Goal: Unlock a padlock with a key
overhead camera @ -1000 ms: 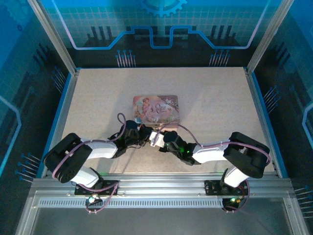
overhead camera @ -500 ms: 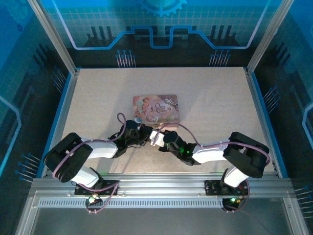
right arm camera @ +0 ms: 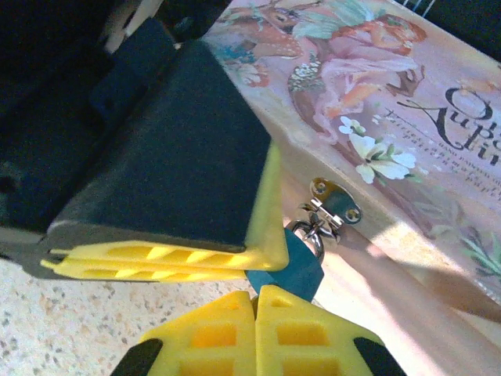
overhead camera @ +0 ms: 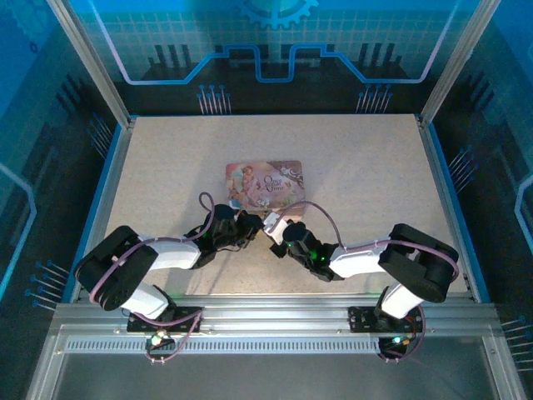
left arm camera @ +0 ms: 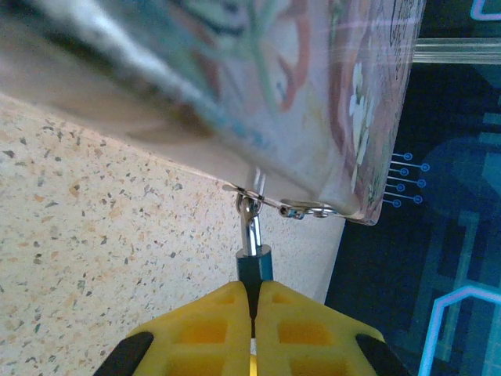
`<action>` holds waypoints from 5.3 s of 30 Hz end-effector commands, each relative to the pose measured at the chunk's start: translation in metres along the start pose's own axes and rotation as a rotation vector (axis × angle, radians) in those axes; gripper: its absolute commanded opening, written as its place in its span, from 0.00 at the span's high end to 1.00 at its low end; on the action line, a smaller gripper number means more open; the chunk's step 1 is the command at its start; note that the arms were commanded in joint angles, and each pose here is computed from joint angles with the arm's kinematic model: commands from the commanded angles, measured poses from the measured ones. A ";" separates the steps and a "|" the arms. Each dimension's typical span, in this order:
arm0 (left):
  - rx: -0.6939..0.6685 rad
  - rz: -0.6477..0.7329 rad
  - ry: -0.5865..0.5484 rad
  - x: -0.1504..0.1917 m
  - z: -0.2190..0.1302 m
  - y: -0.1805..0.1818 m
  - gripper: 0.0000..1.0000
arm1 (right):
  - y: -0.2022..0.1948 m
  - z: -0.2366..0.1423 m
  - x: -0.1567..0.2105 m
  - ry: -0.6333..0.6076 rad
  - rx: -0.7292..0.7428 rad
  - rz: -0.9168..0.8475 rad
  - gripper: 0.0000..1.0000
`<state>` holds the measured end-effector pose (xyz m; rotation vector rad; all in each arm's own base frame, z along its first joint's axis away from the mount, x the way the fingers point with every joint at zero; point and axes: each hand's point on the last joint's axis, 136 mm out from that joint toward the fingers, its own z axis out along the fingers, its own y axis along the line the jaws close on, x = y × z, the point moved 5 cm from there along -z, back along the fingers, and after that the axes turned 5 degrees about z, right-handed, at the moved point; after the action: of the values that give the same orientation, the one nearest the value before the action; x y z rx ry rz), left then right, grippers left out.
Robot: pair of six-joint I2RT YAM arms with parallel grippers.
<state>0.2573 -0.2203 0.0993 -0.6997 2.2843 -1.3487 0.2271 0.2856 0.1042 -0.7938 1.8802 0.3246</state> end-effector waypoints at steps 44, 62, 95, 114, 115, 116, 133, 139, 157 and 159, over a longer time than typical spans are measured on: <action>-0.075 -0.053 0.134 0.025 0.006 0.016 0.92 | -0.036 -0.007 -0.001 -0.127 -0.177 0.773 1.00; -0.076 -0.050 0.135 0.025 0.008 0.015 0.92 | -0.038 -0.018 -0.008 -0.090 -0.200 0.720 0.71; -0.071 -0.045 0.138 0.025 0.005 0.010 0.92 | -0.009 -0.013 0.006 0.061 0.006 -0.440 0.56; -0.073 -0.043 0.137 0.025 0.005 0.009 0.92 | -0.006 0.000 0.002 0.026 0.045 -0.444 0.70; -0.075 -0.043 0.136 0.025 0.005 0.009 0.92 | -0.006 0.001 0.002 0.027 0.049 -0.443 0.71; -0.073 -0.043 0.137 0.025 0.004 0.009 0.92 | -0.006 0.001 0.002 0.026 0.051 -0.441 0.71; -0.076 -0.038 0.134 0.025 0.002 0.008 0.92 | -0.008 0.007 -0.001 0.010 0.084 -0.415 0.98; -0.077 -0.037 0.135 0.026 0.003 0.008 0.92 | -0.008 0.005 -0.003 0.003 0.085 -0.366 1.00; -0.086 -0.039 0.139 0.029 0.007 0.011 0.92 | -0.001 -0.002 -0.004 -0.036 0.122 -0.293 0.94; -0.087 -0.041 0.137 0.029 0.006 0.011 0.92 | -0.001 -0.003 -0.003 -0.040 0.137 -0.296 0.93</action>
<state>0.2571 -0.2287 0.1024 -0.7166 2.3024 -1.3570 0.2270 0.2748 0.0940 -1.0184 1.7613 -0.0127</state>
